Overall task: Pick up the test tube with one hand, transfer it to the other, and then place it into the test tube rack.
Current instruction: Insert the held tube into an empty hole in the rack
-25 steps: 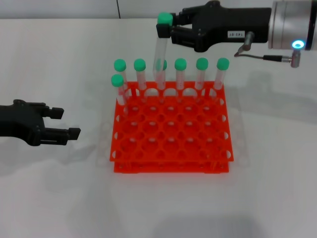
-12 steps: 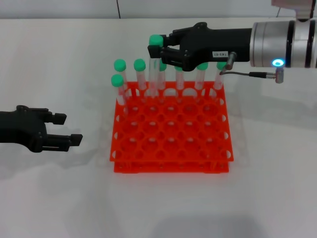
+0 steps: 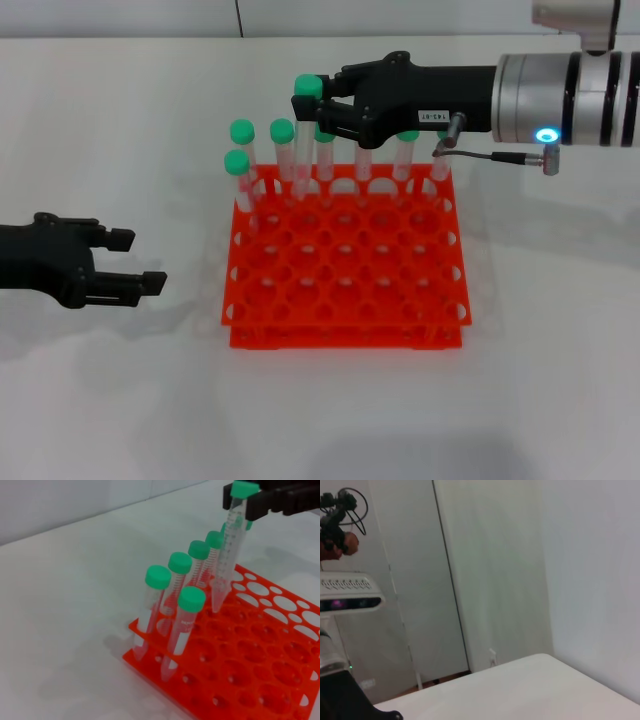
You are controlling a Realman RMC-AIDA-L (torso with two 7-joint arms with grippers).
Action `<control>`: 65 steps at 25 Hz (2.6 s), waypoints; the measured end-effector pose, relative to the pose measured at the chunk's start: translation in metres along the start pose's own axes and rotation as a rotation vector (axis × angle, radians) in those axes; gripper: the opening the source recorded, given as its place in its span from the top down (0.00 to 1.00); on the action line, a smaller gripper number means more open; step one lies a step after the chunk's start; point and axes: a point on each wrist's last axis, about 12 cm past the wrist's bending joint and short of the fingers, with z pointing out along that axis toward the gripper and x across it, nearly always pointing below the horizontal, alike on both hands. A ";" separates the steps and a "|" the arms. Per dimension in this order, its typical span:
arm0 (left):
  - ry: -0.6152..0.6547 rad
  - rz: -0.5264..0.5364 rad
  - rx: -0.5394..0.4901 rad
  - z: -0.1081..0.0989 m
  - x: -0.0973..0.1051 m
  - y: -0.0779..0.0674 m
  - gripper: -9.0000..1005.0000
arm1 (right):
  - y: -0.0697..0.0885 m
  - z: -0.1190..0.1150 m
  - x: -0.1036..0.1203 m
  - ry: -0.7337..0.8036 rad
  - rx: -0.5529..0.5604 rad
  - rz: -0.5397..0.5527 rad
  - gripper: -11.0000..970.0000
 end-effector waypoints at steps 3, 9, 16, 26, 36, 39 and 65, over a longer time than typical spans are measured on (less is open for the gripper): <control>-0.002 0.001 -0.005 0.001 0.000 0.000 0.24 | 0.000 0.002 0.001 0.005 0.006 -0.006 0.72; -0.003 0.001 -0.006 0.002 0.000 0.000 0.24 | 0.002 0.006 0.005 -0.009 0.016 -0.008 0.72; -0.005 0.001 -0.006 0.002 0.000 0.000 0.24 | 0.005 0.010 0.007 -0.018 0.013 -0.004 0.73; -0.005 0.003 -0.006 0.002 0.000 0.000 0.24 | 0.005 0.015 0.012 -0.031 0.020 -0.011 0.73; -0.007 0.009 -0.005 0.003 0.000 0.000 0.24 | 0.007 0.020 0.019 0.004 0.041 -0.037 0.73; -0.008 0.007 -0.001 0.004 0.001 0.000 0.24 | 0.006 0.019 0.020 0.006 0.044 -0.036 0.73; -0.018 0.003 -0.002 0.008 0.003 0.001 0.24 | 0.012 0.026 0.032 0.059 0.034 -0.047 0.73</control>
